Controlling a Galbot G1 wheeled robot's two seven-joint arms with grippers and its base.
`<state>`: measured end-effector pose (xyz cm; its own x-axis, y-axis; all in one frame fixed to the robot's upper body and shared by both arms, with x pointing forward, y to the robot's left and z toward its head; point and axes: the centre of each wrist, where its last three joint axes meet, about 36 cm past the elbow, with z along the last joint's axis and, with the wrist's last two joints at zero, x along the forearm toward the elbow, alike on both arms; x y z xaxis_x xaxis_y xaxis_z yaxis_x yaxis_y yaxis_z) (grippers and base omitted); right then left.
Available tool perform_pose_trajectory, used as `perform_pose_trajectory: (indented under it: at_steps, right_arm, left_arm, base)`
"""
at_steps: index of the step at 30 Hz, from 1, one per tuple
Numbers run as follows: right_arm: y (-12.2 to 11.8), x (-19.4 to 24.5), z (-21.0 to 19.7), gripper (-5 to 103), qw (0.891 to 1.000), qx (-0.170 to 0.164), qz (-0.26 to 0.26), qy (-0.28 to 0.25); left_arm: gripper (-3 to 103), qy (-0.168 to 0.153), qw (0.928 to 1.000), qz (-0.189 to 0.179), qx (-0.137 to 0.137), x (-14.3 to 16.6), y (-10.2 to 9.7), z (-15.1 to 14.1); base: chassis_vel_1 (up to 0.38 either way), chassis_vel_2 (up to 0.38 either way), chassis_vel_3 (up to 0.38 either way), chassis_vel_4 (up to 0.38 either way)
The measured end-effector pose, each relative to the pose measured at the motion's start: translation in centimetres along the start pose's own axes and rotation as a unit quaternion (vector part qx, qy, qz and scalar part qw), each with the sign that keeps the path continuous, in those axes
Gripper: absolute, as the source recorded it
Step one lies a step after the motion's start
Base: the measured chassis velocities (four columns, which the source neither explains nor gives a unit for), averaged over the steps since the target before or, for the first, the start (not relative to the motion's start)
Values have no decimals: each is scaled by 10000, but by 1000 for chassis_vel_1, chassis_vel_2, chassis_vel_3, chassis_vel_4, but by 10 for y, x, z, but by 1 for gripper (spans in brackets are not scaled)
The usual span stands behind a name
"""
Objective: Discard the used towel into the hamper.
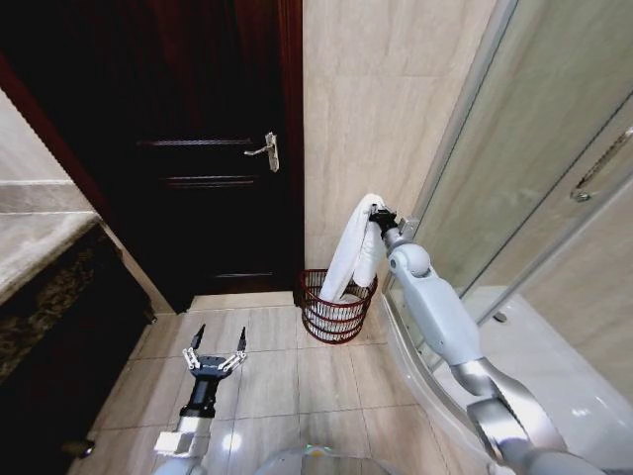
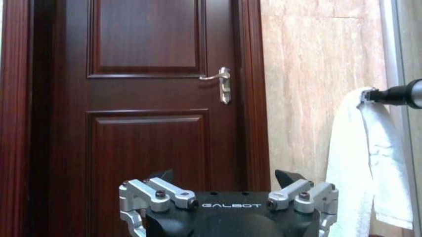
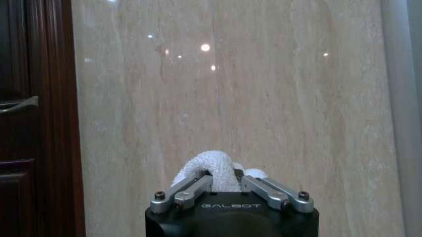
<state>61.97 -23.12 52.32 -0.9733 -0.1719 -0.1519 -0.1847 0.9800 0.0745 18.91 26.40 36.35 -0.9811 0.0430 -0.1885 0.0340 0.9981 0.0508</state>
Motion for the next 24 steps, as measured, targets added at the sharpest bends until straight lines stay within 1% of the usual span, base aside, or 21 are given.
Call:
perform_pose_trajectory:
  at_steps: [13, 24]
  right_arm:
    - [0, 2, 5, 5, 10000, -29, 12, 22]
    - [6, 7, 8, 5, 10000, -36, -27, 10]
  left_arm:
    - [100, 38, 10000, 76, 48, 0, -4, 3]
    - [100, -21, 9999, 93, 31, 3, -2, 4]
  base:
    - [0, 0, 0, 0]
    - [0, 0, 0, 0]
